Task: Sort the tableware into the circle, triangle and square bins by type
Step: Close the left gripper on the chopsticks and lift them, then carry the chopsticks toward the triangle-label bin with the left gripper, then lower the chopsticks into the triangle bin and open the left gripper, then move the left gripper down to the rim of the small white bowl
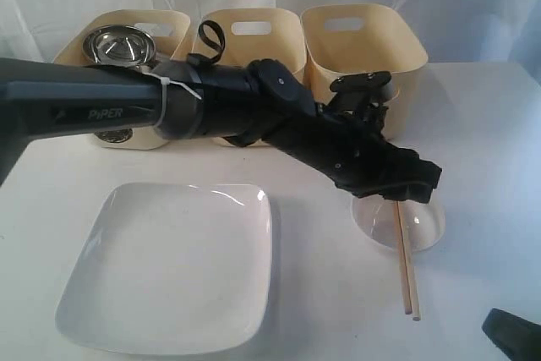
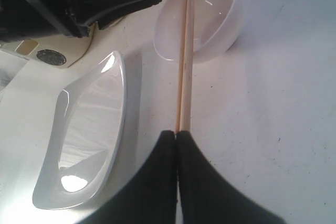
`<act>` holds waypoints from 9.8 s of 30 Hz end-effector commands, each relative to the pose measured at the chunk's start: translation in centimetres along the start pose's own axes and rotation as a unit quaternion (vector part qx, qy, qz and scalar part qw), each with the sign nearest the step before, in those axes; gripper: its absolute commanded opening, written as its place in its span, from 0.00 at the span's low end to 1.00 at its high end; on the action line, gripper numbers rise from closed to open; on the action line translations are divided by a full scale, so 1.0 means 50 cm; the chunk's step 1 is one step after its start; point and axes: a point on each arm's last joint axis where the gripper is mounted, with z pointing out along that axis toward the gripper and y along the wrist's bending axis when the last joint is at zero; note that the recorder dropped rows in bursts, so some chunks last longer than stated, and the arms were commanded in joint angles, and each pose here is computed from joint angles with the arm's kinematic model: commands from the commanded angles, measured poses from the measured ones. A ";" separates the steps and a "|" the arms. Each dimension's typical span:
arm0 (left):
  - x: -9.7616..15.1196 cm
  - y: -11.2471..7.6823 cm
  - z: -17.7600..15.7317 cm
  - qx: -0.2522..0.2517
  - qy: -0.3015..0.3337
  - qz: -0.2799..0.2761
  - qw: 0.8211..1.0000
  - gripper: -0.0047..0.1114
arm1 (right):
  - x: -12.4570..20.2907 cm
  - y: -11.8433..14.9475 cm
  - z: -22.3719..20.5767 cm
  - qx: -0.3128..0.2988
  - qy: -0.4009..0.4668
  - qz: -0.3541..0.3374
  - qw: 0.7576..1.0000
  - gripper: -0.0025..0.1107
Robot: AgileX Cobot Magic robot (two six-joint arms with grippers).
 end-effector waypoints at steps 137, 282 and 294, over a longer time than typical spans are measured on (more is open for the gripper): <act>-0.221 0.197 -0.263 -0.335 -0.370 0.190 0.846 0.04 | 0.002 -0.002 0.000 -0.001 -0.002 -0.002 1.000 0.02; -0.117 0.002 -0.234 -0.035 0.066 0.072 0.995 0.58 | 0.002 -0.002 0.000 -0.001 -0.002 -0.002 1.000 0.02; -0.068 0.043 -0.137 0.010 0.142 0.011 0.990 0.58 | 0.002 -0.002 0.000 -0.001 -0.002 -0.002 1.000 0.02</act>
